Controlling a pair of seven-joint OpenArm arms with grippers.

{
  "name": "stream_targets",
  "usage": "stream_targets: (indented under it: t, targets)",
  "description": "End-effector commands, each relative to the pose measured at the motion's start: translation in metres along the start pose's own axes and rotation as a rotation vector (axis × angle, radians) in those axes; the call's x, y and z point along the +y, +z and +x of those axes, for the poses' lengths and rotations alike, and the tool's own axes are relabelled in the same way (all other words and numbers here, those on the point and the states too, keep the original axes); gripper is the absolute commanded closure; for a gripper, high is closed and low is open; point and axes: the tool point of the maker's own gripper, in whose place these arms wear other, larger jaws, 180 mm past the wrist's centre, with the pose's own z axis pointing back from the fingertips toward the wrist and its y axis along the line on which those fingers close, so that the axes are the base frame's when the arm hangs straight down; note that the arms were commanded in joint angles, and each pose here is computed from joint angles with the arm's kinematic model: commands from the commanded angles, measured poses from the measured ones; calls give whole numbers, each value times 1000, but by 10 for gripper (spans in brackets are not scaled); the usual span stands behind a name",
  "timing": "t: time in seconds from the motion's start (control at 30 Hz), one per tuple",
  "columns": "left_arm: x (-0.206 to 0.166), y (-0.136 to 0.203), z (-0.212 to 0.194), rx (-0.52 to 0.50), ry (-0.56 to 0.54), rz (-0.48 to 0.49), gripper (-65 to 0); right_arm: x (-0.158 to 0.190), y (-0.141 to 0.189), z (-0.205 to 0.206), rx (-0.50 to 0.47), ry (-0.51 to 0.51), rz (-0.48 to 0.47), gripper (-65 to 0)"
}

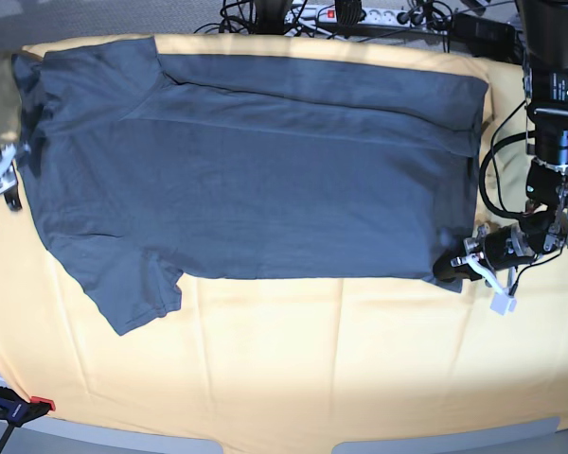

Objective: Fold the T-shirt properly
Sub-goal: 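Move the left gripper to the hem corner on the opposite side edge, then move the right gripper to the opposite side edge near the sleeve, then grasp the opposite side edge with both grippers and lift it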

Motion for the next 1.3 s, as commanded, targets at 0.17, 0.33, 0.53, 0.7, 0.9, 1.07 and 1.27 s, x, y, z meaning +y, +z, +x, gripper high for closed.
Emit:
stream_targets:
  t: [0.17, 0.33, 0.53, 0.7, 0.9, 1.07, 1.27]
  targets:
    - [-6, 12, 47, -84, -62, 13, 0, -41, -44, 9, -106, -345, -1, -377]
    - [-3, 12, 44, -70, -76, 30, 0, -40, -91, 6, -110, -604, 152, -377]
    - [-3, 12, 43, -66, -79, 28, 0, -39, -132, 15, -116, -809, 265, -377]
    - [-4, 11, 43, -67, -78, 27, 0, -3, -163, 15, -31, -848, 353, -377]
    - [-4, 12, 43, -67, -78, 28, 0, 37, -184, 15, 40, -780, 366, -377]
    - [-4, 11, 43, -66, -78, 27, 0, 64, -189, 28, 24, -769, 433, -377]
    - [-4, 12, 43, -68, -78, 27, 0, 77, -187, 43, -20, -728, 495, -275]
